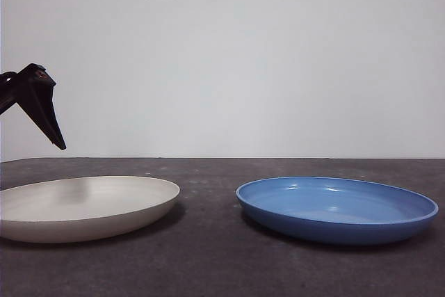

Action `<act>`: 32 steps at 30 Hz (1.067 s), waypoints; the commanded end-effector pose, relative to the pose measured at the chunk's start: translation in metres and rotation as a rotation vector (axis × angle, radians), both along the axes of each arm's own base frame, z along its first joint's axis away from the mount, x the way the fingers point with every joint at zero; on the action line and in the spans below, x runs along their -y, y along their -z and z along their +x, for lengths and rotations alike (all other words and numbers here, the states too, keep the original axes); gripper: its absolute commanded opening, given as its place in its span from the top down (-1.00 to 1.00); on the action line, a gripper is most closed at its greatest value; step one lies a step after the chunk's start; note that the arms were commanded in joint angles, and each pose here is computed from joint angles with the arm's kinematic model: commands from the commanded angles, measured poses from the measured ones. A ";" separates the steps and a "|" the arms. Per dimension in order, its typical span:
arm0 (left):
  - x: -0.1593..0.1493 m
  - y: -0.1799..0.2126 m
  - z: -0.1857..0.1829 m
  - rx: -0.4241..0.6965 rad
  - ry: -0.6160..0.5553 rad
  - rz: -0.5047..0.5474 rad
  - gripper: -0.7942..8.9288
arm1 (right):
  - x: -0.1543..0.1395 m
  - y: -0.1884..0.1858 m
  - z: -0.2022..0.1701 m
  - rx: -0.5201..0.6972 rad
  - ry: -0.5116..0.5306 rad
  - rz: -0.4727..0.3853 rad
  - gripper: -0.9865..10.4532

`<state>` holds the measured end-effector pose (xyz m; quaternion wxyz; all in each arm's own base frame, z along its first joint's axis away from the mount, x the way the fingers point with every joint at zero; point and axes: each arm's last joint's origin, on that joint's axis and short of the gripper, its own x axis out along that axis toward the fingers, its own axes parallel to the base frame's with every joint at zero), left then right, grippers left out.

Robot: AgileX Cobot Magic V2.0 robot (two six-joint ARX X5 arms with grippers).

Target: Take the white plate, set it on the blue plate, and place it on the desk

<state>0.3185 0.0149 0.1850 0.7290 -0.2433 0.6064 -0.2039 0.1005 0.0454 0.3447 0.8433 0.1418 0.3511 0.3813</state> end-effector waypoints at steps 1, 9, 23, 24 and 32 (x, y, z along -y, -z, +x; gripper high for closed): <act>-0.001 0.003 0.007 0.020 0.013 -0.001 -0.38 | -0.001 -0.004 0.000 0.021 -0.010 0.003 -0.12; -0.001 0.007 0.007 0.007 0.015 -0.002 -0.25 | -0.001 -0.005 0.001 0.031 -0.002 -0.001 -0.12; 0.003 0.011 0.008 -0.007 0.022 0.020 -0.03 | -0.001 -0.007 0.002 0.056 -0.002 0.006 -0.12; 0.002 0.011 0.008 -0.011 0.019 0.039 0.02 | -0.001 -0.007 0.002 0.056 -0.002 0.006 -0.12; 0.002 0.013 0.007 -0.029 0.013 0.099 0.13 | -0.001 -0.007 0.002 0.056 -0.002 0.006 -0.12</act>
